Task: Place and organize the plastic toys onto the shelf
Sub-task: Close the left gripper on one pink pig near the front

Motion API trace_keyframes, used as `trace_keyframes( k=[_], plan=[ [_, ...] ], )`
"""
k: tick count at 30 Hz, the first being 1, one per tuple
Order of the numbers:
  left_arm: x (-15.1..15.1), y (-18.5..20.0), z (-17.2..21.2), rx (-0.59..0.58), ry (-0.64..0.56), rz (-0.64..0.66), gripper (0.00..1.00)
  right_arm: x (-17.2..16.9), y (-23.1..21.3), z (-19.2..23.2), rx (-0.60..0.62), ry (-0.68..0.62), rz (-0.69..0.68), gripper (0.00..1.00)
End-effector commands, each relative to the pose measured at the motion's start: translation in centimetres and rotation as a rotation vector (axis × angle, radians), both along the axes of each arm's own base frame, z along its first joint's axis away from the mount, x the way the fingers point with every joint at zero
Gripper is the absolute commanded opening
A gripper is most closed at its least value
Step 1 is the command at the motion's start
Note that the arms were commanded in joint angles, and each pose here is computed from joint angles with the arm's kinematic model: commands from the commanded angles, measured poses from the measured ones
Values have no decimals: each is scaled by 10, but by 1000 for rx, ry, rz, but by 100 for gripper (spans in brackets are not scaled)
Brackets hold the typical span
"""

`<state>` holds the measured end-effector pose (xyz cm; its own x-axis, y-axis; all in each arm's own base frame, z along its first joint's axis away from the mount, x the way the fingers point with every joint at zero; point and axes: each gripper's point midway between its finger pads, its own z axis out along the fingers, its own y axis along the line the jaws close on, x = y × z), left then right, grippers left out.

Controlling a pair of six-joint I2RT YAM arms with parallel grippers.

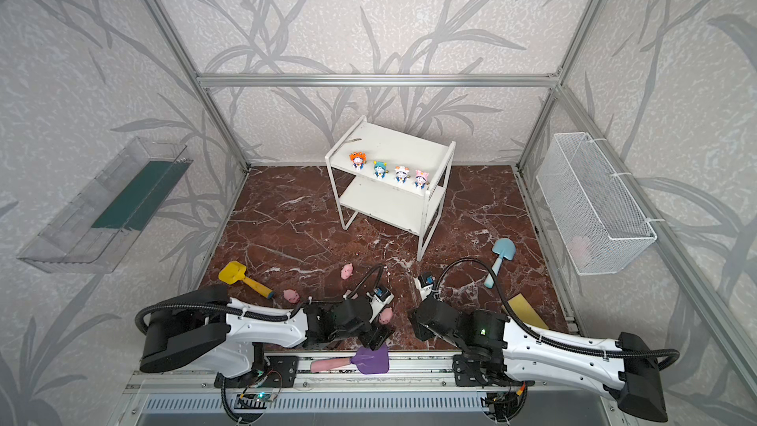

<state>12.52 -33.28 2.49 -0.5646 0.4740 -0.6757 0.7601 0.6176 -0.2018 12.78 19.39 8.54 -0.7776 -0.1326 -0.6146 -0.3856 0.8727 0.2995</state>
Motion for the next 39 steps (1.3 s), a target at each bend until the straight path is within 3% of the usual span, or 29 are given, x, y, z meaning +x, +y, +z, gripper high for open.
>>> trace_keyframes(
  k=[1,7,17,21,25,32,39],
  plan=[
    [4,7,-15,83,-39,40,76,0,-21,-11,-68,-8,-39,53],
    [9,14,-17,129,-69,93,62,-1,-24,-10,-53,-12,-41,53],
    [11,14,-21,163,-84,101,48,-2,-22,-4,-20,-27,-21,53],
    [14,15,-19,162,-101,110,36,-3,-19,0,0,-42,5,55],
    [16,15,-15,158,-114,108,34,-3,-18,4,14,-55,19,58],
    [17,13,8,119,-159,78,30,-1,-27,12,-9,-84,13,71],
    [39,14,62,95,-328,121,29,3,-45,25,-30,-131,-25,76]
  ],
)
